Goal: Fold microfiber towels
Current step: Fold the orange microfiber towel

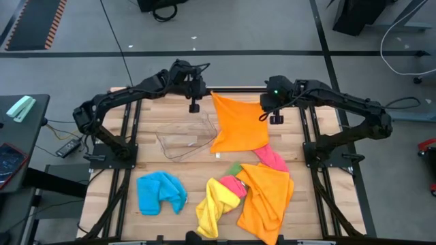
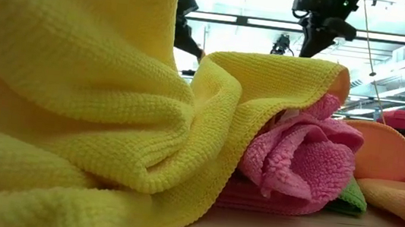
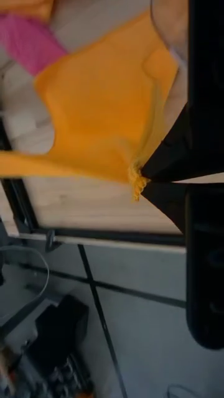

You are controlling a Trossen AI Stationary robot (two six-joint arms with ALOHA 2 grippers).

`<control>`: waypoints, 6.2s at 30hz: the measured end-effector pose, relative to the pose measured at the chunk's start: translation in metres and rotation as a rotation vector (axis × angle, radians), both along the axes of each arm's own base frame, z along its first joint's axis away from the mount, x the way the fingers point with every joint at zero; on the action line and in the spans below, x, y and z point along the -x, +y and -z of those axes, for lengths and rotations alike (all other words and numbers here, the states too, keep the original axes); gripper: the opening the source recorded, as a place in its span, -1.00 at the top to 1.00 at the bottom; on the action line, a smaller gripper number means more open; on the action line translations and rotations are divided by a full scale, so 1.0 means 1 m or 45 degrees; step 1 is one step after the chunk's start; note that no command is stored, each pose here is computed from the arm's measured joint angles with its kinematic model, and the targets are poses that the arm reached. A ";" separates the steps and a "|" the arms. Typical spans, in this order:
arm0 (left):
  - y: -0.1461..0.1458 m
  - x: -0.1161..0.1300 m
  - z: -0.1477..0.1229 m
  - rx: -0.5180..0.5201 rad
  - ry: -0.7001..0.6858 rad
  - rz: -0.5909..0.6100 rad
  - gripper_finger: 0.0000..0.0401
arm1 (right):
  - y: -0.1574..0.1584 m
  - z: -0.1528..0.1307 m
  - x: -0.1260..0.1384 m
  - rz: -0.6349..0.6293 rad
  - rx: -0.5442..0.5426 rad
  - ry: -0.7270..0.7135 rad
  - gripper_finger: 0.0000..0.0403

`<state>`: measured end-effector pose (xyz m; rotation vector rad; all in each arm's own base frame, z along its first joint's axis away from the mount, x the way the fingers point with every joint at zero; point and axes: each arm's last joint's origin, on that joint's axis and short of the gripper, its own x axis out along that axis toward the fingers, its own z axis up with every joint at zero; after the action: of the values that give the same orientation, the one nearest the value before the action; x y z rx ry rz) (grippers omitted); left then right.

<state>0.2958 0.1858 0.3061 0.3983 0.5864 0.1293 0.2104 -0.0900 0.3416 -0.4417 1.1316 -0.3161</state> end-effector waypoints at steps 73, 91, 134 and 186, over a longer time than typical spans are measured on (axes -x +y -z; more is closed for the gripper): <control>-0.226 -0.070 -0.156 0.129 -1.034 0.753 0.90 | 0.134 -0.179 0.132 -0.733 -1.249 -0.403 0.95; -0.286 -0.078 -0.135 0.210 -0.928 0.858 0.88 | 0.151 -0.174 0.101 -0.758 -1.332 -0.286 0.95; -0.093 -0.087 -0.071 0.044 -0.229 0.169 0.87 | 0.090 -0.049 0.031 0.054 -0.029 0.142 0.95; 0.006 -0.086 -0.002 0.017 0.085 0.070 0.94 | 0.013 -0.008 0.005 0.235 -0.046 0.259 0.95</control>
<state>0.3814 0.1918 0.3081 0.4069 0.6411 0.0595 0.2051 -0.0768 0.3499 -0.3430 1.3787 -0.4178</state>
